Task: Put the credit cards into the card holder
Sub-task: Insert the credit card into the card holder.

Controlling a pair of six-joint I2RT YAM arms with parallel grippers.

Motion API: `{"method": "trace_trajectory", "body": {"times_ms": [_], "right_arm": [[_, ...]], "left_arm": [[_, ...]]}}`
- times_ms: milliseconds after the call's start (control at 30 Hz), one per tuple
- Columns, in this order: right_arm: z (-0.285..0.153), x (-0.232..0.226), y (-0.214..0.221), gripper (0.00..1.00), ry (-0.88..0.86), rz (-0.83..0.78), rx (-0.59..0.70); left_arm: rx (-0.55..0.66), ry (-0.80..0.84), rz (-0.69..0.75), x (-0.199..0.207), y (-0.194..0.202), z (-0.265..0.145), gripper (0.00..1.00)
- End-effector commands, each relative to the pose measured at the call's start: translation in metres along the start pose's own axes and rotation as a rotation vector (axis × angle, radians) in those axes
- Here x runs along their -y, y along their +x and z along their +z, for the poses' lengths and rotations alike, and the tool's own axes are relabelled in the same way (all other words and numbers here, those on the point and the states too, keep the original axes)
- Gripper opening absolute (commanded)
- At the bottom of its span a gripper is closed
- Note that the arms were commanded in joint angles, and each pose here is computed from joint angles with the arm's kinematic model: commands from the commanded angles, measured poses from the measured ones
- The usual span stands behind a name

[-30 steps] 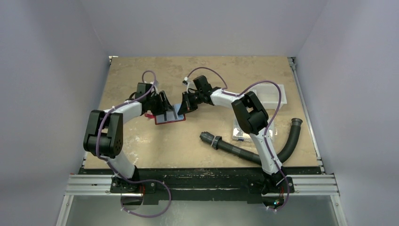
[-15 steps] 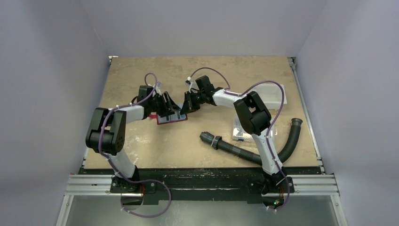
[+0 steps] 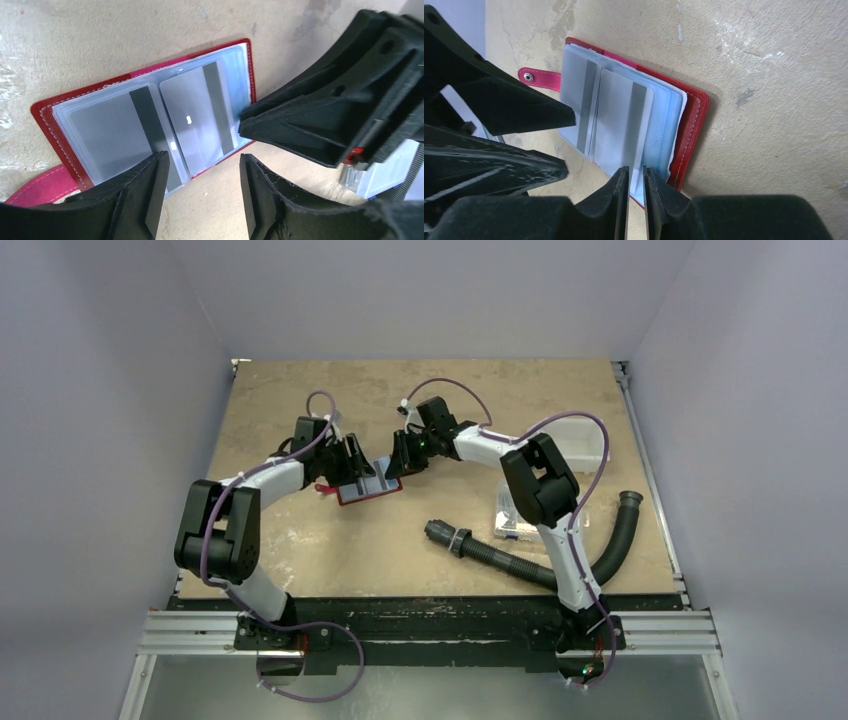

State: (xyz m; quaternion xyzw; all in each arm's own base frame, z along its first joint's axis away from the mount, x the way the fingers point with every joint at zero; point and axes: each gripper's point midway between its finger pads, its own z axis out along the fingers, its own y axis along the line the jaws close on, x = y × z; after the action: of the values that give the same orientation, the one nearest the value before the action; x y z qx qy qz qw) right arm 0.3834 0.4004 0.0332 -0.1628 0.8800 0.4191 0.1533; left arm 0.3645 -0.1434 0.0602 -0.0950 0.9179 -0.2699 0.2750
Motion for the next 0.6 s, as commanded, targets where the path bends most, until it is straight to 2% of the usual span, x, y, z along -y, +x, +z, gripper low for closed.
{"method": "trace_trajectory", "body": {"times_ms": [0,433,567], "right_arm": [[-0.005,0.01,-0.013,0.25,0.068,-0.033,0.037],[-0.004,0.012,-0.009,0.23,0.072,-0.029,0.028],[-0.006,0.0,-0.008,0.23,0.002,-0.017,0.02]], "left_arm": [[0.008,-0.039,0.021,0.0,-0.005,0.011,0.58],[-0.042,-0.18,-0.011,-0.014,0.014,0.043,0.61],[-0.047,-0.057,-0.013,0.005,0.016,0.051,0.61]]}}
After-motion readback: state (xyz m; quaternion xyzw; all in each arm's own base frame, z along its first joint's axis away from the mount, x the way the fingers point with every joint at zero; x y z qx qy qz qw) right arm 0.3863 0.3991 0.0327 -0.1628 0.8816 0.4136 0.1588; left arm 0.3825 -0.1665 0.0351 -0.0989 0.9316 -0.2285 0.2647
